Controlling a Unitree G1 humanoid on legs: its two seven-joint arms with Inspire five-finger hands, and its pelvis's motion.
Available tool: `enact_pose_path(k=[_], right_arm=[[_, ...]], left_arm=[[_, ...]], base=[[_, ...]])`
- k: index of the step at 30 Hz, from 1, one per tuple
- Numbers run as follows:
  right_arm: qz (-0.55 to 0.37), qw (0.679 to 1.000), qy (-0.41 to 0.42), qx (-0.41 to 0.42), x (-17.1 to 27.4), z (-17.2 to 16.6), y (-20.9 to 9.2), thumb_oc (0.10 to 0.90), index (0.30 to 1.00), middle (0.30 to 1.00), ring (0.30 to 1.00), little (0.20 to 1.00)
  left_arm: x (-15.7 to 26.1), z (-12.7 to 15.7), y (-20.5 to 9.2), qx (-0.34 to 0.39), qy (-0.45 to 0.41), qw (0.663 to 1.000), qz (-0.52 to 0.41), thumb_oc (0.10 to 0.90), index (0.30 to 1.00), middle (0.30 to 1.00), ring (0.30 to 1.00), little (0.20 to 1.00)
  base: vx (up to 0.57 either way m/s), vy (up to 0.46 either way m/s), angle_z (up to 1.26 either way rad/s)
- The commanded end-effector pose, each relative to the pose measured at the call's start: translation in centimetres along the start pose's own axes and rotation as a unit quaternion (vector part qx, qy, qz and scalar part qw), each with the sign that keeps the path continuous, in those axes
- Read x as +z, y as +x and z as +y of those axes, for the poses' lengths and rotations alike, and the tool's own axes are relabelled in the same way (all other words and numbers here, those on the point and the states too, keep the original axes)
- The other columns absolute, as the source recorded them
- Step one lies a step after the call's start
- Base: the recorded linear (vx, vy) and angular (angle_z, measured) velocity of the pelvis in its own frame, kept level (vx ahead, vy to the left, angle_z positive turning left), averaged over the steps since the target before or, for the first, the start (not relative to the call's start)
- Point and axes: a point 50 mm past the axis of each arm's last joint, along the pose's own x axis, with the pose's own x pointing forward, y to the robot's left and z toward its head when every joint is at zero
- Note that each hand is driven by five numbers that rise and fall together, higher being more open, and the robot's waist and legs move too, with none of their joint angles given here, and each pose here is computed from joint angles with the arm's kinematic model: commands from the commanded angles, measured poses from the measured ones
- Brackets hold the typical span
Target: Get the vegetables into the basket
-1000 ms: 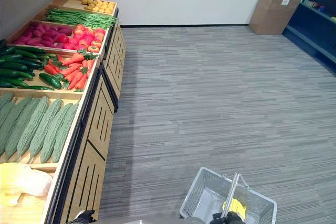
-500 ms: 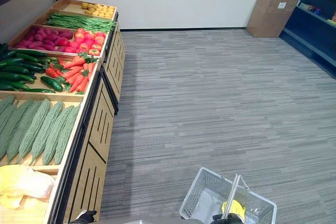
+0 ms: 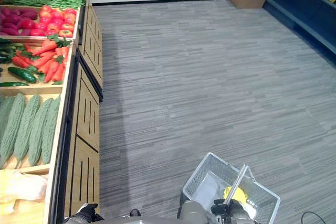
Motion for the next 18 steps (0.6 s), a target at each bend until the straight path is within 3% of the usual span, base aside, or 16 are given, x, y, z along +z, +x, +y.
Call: enact_pose_path(k=[1, 8, 18], right_arm=[[0.042, 0.996, -0.072, -0.014, -2.2, -1.5, -0.2, 0.400, 0.300, 0.300, 0.300, 0.300], [0.058, 0.994, -0.088, -0.017, -3.5, -2.4, -0.4, 0.400, 0.300, 0.300, 0.300, 0.300], [0.054, 0.994, -0.084, -0.032, -3.2, -3.9, -0.4, 0.400, 0.300, 0.300, 0.300, 0.300]], left_arm=[[1.8, 0.0, 0.0, 0.000, 0.014, 0.999, -0.031, 0.900, 1.000, 1.000, 1.000, 1.000], [2.6, -1.6, -0.2, -0.022, 0.028, 0.998, -0.043, 0.900, 1.000, 1.000, 1.000, 1.000], [3.7, -2.9, -0.4, -0.038, -0.023, 0.998, -0.050, 0.900, 1.000, 1.000, 1.000, 1.000]], base=[[0.28, 0.012, 0.46], [0.32, -0.035, 0.51], [0.27, -0.190, 0.31]])
